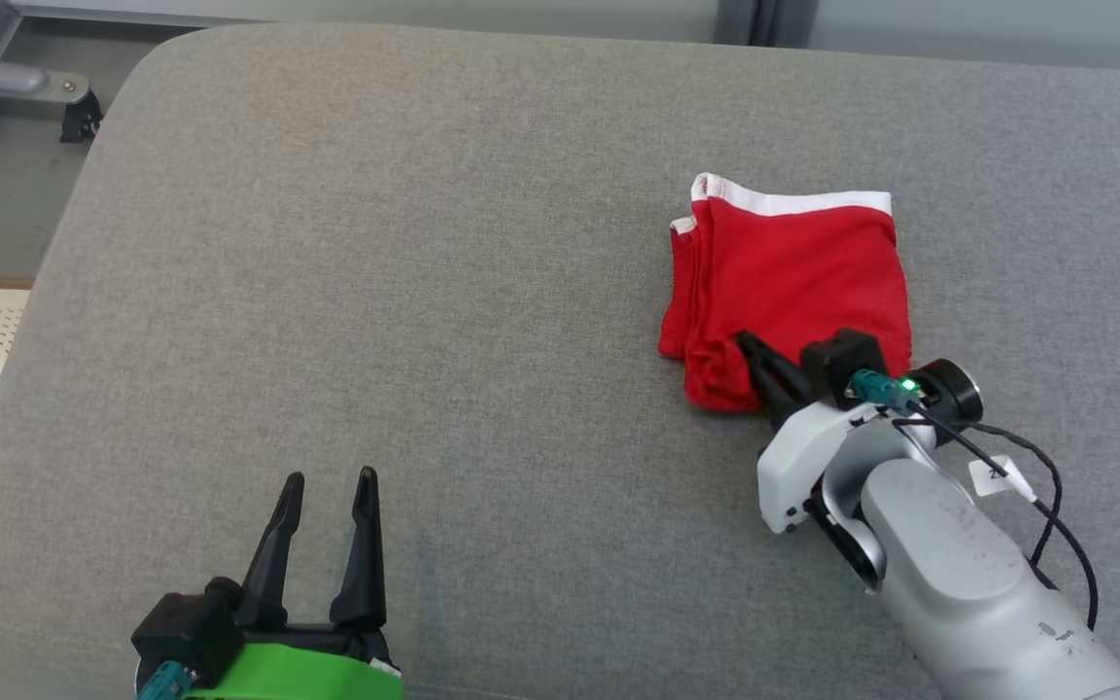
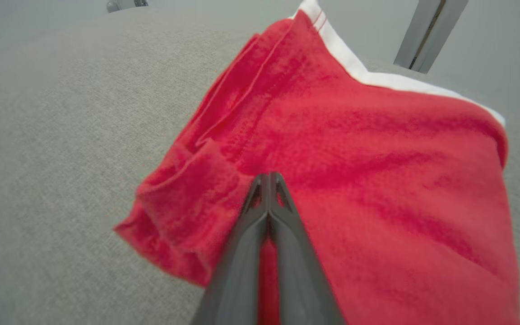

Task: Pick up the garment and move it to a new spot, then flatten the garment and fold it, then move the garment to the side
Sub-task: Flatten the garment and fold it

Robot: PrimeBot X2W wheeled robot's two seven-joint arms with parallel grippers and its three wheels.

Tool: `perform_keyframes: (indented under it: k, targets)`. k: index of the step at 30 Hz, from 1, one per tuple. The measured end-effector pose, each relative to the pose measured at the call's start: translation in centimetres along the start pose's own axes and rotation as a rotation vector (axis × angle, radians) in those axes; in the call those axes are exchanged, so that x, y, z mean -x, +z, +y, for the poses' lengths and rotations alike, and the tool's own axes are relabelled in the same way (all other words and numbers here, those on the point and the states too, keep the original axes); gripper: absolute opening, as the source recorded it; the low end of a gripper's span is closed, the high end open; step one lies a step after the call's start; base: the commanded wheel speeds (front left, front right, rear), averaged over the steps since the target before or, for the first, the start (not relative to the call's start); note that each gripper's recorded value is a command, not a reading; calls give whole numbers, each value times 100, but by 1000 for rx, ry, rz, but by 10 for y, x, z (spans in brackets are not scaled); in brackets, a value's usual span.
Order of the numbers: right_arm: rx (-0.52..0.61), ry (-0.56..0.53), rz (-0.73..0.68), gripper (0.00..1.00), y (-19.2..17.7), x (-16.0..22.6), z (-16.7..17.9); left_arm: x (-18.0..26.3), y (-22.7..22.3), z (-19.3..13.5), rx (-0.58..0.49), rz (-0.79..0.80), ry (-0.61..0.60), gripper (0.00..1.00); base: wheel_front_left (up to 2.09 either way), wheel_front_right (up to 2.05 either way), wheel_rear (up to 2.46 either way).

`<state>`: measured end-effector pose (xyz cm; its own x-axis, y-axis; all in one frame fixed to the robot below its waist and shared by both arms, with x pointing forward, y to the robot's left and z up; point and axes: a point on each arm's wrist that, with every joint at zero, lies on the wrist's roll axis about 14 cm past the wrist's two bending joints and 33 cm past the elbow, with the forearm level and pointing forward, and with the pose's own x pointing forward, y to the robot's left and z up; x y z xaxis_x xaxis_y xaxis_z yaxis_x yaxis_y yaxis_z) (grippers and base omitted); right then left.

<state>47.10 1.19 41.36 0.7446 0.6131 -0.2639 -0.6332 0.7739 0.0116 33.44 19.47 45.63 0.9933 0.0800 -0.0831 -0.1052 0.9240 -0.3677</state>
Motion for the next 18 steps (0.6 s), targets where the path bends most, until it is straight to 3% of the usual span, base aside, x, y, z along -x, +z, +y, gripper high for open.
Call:
perform_keyframes:
  k: [10,18]
  targets:
    - [19,150,71,0,-16,18,56,5,-1,-9,9,1,-23,100,0,0,0]
    - [-32,51,-86,0,21,37,31,12,7,-10,-7,-29,-37,100,0,0,0]
